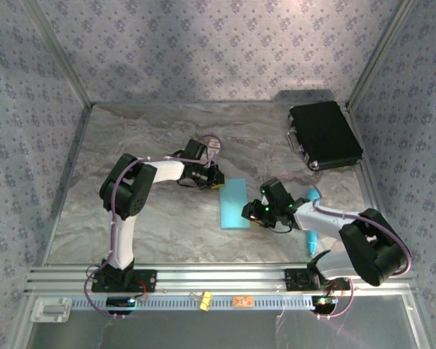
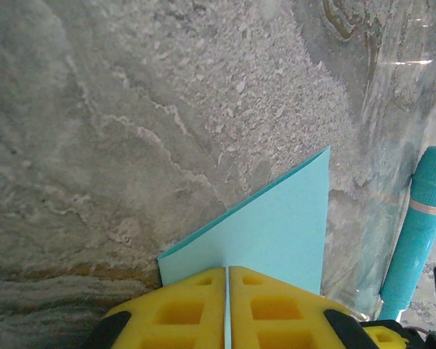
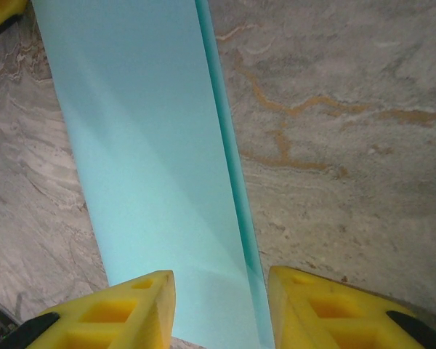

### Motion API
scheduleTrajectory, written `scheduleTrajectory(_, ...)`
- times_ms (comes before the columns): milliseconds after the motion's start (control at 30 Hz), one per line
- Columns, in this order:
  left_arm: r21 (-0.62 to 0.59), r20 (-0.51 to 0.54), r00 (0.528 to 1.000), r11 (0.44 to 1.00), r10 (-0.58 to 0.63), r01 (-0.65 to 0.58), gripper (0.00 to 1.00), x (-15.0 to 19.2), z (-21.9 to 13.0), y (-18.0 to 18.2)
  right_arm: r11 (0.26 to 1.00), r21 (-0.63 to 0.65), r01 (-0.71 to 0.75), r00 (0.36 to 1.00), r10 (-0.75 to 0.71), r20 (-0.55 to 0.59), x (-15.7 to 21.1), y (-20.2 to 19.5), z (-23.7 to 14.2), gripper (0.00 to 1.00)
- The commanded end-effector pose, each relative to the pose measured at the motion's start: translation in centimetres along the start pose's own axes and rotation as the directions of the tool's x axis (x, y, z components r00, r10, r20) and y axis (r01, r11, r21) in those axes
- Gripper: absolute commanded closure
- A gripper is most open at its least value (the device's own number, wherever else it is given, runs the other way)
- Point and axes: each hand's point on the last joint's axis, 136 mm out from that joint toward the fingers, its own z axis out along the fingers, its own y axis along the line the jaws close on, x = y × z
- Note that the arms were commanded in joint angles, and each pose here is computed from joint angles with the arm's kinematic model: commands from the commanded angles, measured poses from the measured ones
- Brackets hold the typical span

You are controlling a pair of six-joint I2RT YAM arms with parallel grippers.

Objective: Fold a paper plane with a square sheet of paper (pick it up from the middle)
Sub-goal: First fold the square sheet of paper in half at the center of the table.

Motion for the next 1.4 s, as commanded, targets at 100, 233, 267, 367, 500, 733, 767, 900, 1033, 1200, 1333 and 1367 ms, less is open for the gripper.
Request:
scheduleTrajectory(100,-0.086,-0.052,0.997,0.995,-0.053,0.049,0.90,1.9,0.8,3.1,0.999,-0.035,-0.023,0.998,0.021,-0.061,1.2,0.1,0.1,0.63)
scheduleTrajectory(233,-0.085,-0.052,0.997,0.995,-0.054,0.050,0.90,1.9,0.8,3.1,0.998,-0.060,-0.012,0.999,0.009,-0.051,0.9,0.8,-0.1,0.64)
scheduleTrajectory(267,-0.084,-0.053,0.997,0.995,-0.054,0.049,0.90,1.9,0.8,3.1,0.998,-0.066,-0.010,0.999,0.007,-0.048,0.8,0.9,-0.1,0.64)
scheduleTrajectory(367,-0.082,-0.055,0.997,0.995,-0.053,0.049,0.90,1.9,0.8,3.1,0.997,-0.075,-0.004,0.999,0.002,-0.036,0.6,1.1,-0.3,0.64)
scheduleTrajectory(500,-0.076,-0.058,0.997,0.996,-0.052,0.047,0.90,1.9,0.9,2.9,0.995,-0.096,0.000,1.000,-0.001,-0.013,0.0,1.6,-0.6,0.63)
scheduleTrajectory(733,-0.063,-0.064,0.997,0.997,-0.043,0.039,0.89,1.9,0.9,2.5,0.986,-0.164,0.021,1.000,-0.019,0.014,-1.8,3.4,-0.6,0.59)
scheduleTrajectory(767,-0.060,-0.066,0.997,0.997,-0.041,0.038,0.89,1.9,0.9,2.4,0.984,-0.177,0.024,1.000,-0.022,0.013,-2.1,3.7,-0.5,0.58)
scheduleTrajectory(900,-0.058,-0.073,0.997,0.998,-0.035,0.031,0.89,1.9,1.0,2.3,0.980,-0.195,0.034,0.999,-0.031,0.016,-3.5,4.2,-0.1,0.57)
scheduleTrajectory(1033,-0.055,-0.077,0.996,0.998,-0.033,0.029,0.89,1.9,1.0,2.1,0.977,-0.211,0.034,0.999,-0.033,0.004,-4.2,4.3,0.4,0.58)
scheduleTrajectory(1200,-0.045,-0.080,0.997,0.999,-0.023,0.019,0.89,1.9,1.0,1.5,0.979,-0.203,0.017,1.000,-0.019,-0.006,-4.6,3.5,1.0,0.62)
scheduleTrajectory(1333,-0.039,-0.081,0.997,0.999,-0.013,0.009,0.88,1.9,0.9,0.9,0.981,-0.196,0.014,1.000,-0.016,-0.007,-4.6,2.9,1.2,0.65)
scheduleTrajectory(1367,-0.037,-0.080,0.997,0.999,-0.012,0.009,0.87,1.9,0.9,0.9,0.981,-0.195,0.012,1.000,-0.014,-0.009,-4.6,2.7,1.3,0.66)
